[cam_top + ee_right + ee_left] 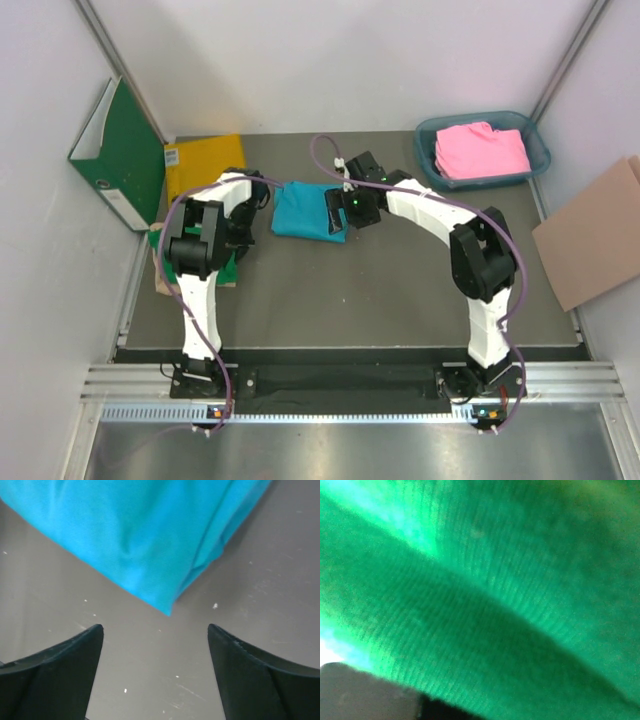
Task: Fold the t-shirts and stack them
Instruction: Put the neatly folded tshirt into the corner of the board with the left arm
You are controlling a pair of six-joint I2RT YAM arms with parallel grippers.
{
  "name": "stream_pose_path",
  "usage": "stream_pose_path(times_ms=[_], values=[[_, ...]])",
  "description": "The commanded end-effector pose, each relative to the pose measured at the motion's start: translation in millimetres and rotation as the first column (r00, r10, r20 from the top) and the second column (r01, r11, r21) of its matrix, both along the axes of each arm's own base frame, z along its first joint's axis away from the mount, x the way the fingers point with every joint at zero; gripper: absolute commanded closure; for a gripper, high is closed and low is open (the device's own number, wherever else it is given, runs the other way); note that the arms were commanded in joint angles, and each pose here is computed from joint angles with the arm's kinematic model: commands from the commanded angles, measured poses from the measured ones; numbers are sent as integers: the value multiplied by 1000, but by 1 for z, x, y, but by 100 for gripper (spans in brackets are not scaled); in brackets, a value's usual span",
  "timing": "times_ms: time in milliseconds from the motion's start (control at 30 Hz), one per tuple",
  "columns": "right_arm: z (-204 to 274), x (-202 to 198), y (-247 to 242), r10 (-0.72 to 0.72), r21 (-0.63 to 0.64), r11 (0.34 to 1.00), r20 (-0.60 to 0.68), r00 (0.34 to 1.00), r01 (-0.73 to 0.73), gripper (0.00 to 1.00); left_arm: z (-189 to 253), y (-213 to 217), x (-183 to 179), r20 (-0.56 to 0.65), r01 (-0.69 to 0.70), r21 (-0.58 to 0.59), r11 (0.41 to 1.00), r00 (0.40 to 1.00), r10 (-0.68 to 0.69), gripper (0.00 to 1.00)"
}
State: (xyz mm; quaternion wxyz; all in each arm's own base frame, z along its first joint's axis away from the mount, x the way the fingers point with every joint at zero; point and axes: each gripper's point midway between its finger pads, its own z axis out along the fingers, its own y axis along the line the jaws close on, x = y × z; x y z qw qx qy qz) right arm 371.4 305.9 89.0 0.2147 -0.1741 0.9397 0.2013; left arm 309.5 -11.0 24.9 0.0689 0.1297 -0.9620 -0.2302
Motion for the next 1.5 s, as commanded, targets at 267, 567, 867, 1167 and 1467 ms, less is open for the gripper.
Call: stream_pose_path(times_ms=[267,567,867,1167,1467], values=[[19,30,-23,-137,-6,990,91,986,138,12,-20,-68,-2,79,-21,-303,953,996,47,100],[-1,55,-30,-227,62,973,57,972,224,12,-18,-83,-37,38,-33,-357,933,998,49,100],[-1,60,-23,-226,88,971,48,973,221,12,-8,-77,-53,40,-51,-338,940,997,69,100],[-14,56,-26,-236,84,969,46,971,232,12,2,-83,-79,7,-70,-400,914,997,79,100],[-34,75,-4,-265,162,952,9,964,260,15,4,-83,-102,-5,-78,-430,900,996,84,64]])
